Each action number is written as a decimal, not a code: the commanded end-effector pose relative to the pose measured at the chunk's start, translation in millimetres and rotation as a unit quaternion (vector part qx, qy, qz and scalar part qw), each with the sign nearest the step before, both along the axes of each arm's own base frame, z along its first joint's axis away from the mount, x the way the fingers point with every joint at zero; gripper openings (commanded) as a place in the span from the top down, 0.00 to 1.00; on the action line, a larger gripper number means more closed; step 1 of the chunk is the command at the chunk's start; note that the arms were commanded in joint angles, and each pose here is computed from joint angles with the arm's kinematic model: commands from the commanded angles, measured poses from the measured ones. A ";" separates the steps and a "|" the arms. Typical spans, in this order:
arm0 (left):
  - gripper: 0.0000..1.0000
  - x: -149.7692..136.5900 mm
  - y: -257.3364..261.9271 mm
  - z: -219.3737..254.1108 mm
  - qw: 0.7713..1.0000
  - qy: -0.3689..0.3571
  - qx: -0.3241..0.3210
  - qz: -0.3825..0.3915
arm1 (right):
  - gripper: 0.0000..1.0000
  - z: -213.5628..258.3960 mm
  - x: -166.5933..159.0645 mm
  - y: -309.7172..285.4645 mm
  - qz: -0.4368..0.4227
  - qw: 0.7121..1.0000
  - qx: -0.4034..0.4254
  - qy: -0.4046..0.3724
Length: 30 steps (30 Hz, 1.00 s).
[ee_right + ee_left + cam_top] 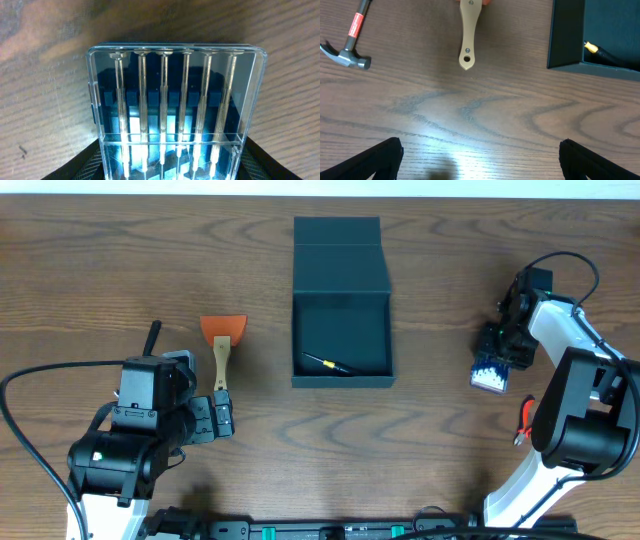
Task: Pack container
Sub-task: 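Carry the screwdriver set into the box and release it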
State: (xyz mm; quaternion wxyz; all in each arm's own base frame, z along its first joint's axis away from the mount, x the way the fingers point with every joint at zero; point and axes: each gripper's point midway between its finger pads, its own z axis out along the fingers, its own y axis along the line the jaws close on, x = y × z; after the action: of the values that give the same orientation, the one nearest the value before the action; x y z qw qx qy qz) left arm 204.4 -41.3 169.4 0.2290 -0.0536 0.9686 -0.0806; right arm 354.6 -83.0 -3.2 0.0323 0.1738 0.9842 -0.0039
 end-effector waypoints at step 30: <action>0.01 2.4 3.0 7.9 1.000 -0.012 0.008 -0.001 | 0.99 206.6 -14.0 298.7 0.636 0.726 -0.029 -0.261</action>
State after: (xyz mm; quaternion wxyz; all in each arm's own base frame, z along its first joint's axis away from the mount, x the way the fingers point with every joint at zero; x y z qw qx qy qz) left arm 204.4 -41.2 169.3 0.2286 -0.0536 0.9687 -0.0806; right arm 330.6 201.7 205.7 0.2891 -0.4572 0.8395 0.0510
